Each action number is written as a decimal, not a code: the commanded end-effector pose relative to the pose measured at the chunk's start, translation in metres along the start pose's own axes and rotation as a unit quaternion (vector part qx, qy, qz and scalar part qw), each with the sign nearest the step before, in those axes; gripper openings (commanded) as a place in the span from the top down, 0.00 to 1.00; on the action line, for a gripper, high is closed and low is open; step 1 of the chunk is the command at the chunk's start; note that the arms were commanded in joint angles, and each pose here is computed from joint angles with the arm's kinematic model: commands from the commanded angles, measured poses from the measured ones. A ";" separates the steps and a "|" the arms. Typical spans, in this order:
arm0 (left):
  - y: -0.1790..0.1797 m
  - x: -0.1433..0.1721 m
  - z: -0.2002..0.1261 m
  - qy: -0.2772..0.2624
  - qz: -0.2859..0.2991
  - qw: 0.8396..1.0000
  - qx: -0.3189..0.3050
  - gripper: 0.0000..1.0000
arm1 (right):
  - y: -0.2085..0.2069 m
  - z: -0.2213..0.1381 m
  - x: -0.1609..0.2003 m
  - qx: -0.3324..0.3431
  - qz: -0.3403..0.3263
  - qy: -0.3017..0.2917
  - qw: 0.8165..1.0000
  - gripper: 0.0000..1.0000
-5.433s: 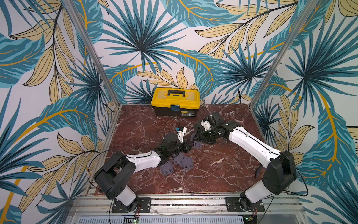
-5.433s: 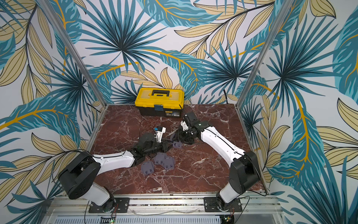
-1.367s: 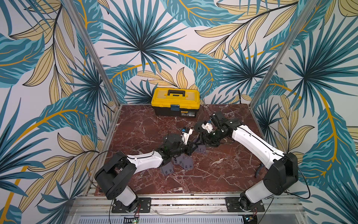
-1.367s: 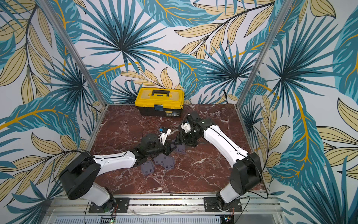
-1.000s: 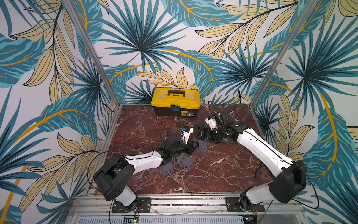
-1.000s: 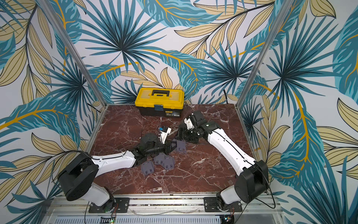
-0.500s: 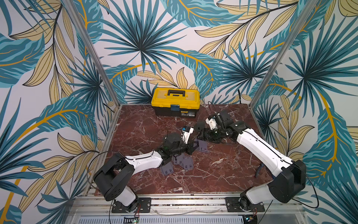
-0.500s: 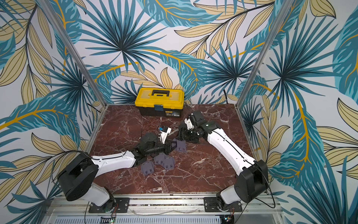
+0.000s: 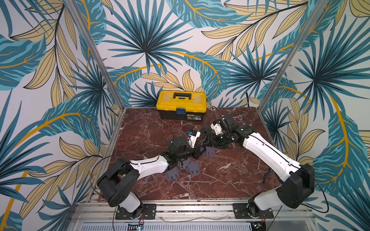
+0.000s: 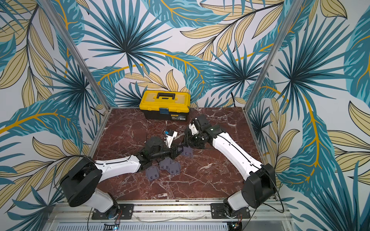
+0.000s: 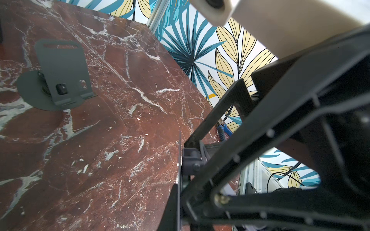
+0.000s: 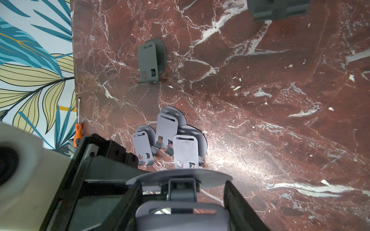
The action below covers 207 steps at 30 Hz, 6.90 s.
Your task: Open the phone stand
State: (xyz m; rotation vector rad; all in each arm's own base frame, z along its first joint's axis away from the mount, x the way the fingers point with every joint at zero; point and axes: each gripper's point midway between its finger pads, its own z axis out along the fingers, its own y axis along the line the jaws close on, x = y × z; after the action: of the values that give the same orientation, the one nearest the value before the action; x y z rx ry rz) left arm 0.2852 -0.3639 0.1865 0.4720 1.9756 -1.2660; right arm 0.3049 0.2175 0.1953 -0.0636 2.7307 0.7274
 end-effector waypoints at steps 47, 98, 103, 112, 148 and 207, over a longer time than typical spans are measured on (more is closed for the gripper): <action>0.098 0.011 -0.006 -0.029 -0.187 0.976 -0.111 1.00 | -0.014 -0.029 -0.012 0.049 0.009 -0.118 0.992 0.68; 0.114 0.008 -0.004 -0.035 -0.236 0.963 -0.128 1.00 | -0.009 -0.026 -0.007 0.053 0.001 -0.127 0.990 0.69; 0.116 0.007 -0.005 -0.038 -0.241 0.961 -0.131 1.00 | -0.009 -0.026 -0.006 0.056 -0.001 -0.129 0.990 0.69; 0.115 0.004 -0.003 -0.039 -0.247 0.960 -0.128 1.00 | -0.008 -0.025 -0.006 0.058 -0.002 -0.132 0.990 0.69; 0.124 0.006 -0.005 -0.043 -0.280 0.950 -0.134 1.00 | -0.009 -0.022 -0.002 0.068 0.000 -0.140 0.988 0.69; 0.013 -0.055 0.018 -0.078 -0.179 0.965 0.175 1.00 | -0.013 -0.081 -0.013 0.125 -0.046 -0.216 0.967 0.20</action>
State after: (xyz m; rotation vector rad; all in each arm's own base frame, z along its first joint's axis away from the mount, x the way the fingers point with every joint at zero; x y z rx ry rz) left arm 0.3344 -0.3688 0.2003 0.1590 1.8197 -1.8000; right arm 0.2991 0.1700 0.2792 0.0504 2.3041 0.4069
